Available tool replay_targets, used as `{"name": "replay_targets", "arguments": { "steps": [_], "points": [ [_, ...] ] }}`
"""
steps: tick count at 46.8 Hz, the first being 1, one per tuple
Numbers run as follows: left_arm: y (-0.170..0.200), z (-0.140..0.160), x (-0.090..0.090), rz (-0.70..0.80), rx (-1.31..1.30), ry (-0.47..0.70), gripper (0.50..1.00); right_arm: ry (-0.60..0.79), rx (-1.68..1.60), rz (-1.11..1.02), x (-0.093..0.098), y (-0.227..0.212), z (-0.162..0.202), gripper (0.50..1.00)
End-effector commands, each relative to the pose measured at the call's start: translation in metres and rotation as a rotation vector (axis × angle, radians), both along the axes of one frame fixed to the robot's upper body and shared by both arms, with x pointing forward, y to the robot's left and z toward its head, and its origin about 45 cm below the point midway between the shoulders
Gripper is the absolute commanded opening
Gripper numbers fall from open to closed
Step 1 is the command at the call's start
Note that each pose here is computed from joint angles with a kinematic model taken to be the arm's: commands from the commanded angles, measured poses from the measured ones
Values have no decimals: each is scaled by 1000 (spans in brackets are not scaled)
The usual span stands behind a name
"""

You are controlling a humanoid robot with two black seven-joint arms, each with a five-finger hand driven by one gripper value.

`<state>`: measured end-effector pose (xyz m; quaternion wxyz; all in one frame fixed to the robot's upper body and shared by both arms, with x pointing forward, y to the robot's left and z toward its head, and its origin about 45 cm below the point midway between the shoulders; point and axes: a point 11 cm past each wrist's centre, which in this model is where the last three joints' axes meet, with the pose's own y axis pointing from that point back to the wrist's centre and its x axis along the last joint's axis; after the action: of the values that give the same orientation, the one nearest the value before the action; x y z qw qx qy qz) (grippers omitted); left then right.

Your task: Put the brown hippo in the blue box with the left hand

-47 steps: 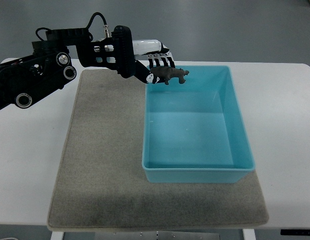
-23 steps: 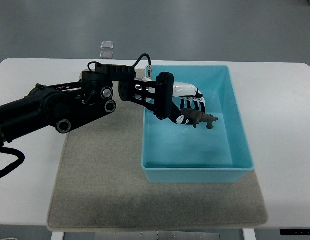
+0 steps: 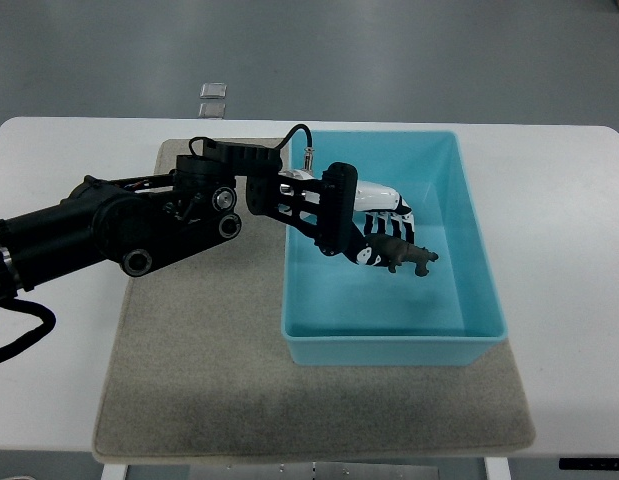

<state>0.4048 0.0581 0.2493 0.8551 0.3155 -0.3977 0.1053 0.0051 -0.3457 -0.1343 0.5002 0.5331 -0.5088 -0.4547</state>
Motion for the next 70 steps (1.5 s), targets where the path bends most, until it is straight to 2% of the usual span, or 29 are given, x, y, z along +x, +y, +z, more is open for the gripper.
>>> {"name": "replay_targets", "arguments": {
  "steps": [1,4,8,13,16,20,23,27,30,37,40,48,61,70],
  "points": [
    [1,-6,-3,-1,-1,14,500,0,0,1,0,0,0,936],
    [1,-9,-5,-1,-4,22,500,0,0,1,0,0,0,936],
    [1,-12,-7,-3,-1,31,548,0,-1,1,0,0,0,936],
    [2,-14,-8,-2,-1,37,555,0,0,-1,0,0,0,936],
    [2,-13,-7,1,-5,35,621,1,0,2,0,0,0,936],
    [2,-12,-6,6,-18,37,739,0,1,-1,0,0,0,936],
    [1,-11,-6,11,-32,33,784,0,-1,-1,0,0,0,936],
    [0,-9,-5,17,-54,18,910,0,-1,-1,0,0,0,936],
    [0,-8,-5,20,-64,9,960,0,-1,2,0,0,0,936],
    [-2,-6,-6,16,-71,8,966,0,-1,1,0,0,0,936],
    [-1,-6,-5,20,-77,8,992,0,-1,2,0,0,0,936],
    [-2,3,-2,42,-127,22,992,0,-1,1,0,0,0,936],
    [9,43,17,168,-385,137,992,0,-1,1,0,0,0,936],
    [40,66,37,301,-559,208,994,0,-1,-1,0,0,0,938]
  ]
}}
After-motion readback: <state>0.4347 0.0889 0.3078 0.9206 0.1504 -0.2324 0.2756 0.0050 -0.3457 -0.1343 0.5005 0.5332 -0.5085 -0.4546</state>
